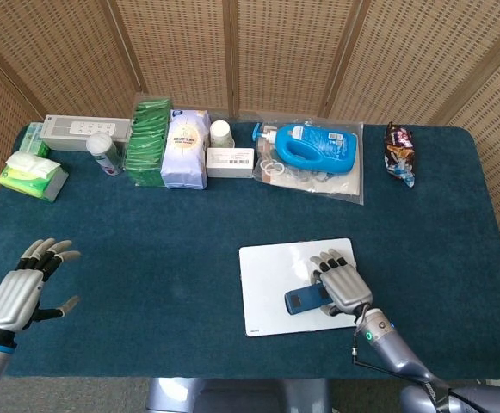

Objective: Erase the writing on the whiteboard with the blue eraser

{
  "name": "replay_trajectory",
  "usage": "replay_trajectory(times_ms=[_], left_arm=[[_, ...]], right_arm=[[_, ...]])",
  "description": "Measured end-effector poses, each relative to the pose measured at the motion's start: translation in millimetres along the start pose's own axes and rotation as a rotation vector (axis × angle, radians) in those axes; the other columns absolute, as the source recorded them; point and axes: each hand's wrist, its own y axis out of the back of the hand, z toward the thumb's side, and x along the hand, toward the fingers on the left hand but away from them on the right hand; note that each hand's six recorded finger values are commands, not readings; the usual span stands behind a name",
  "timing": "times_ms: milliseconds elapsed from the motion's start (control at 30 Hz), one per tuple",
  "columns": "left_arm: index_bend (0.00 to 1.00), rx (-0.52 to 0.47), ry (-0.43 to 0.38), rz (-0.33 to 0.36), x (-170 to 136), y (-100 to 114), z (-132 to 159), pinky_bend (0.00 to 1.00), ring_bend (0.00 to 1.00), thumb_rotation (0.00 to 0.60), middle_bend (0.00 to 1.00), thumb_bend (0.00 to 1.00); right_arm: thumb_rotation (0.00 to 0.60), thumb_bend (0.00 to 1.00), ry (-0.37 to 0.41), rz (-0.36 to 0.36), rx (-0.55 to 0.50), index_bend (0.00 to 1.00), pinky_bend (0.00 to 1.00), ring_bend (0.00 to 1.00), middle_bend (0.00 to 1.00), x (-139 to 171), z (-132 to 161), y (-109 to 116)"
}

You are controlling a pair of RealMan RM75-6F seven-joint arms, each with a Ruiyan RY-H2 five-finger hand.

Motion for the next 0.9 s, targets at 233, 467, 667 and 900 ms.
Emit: replay_trajectory(times_ms=[233, 467, 667, 900], left_arm=[[0.22, 0.001, 0.002, -0.005, 0.8, -1.5, 0.0, 0.00, 0.02, 0.600, 0.15, 0.32], [0.22, 0.002, 0.005, -0.003, 0.0, -1.2, -0.4, 0.00, 0.02, 0.600, 0.15, 0.32], [0.22, 0.004, 0.008, 0.004, -1.9, 1.2, -1.4, 0.00, 0.02, 0.600, 0.15, 0.32], [0.22, 0.003, 0.018, 0.003, -3.0, 1.3, -5.1, 0.00, 0.02, 0.600, 0.15, 0.32]], right_arm=[[0.600, 0.24, -0.004, 0.015, 0.011, 0.61, 0.00, 0.00, 0.13, 14.4, 0.8, -4.5], [0.600, 0.24, -0.016, 0.027, 0.011, 0.62, 0.00, 0.00, 0.14, 13.1, -5.7, -8.6], [0.600, 0.24, -0.017, 0.026, 0.002, 0.62, 0.00, 0.00, 0.14, 3.0, -12.6, -6.0], [0.600, 0.24, -0.027, 0.022, -0.006, 0.62, 0.00, 0.00, 0.14, -12.2, -24.3, 0.4]])
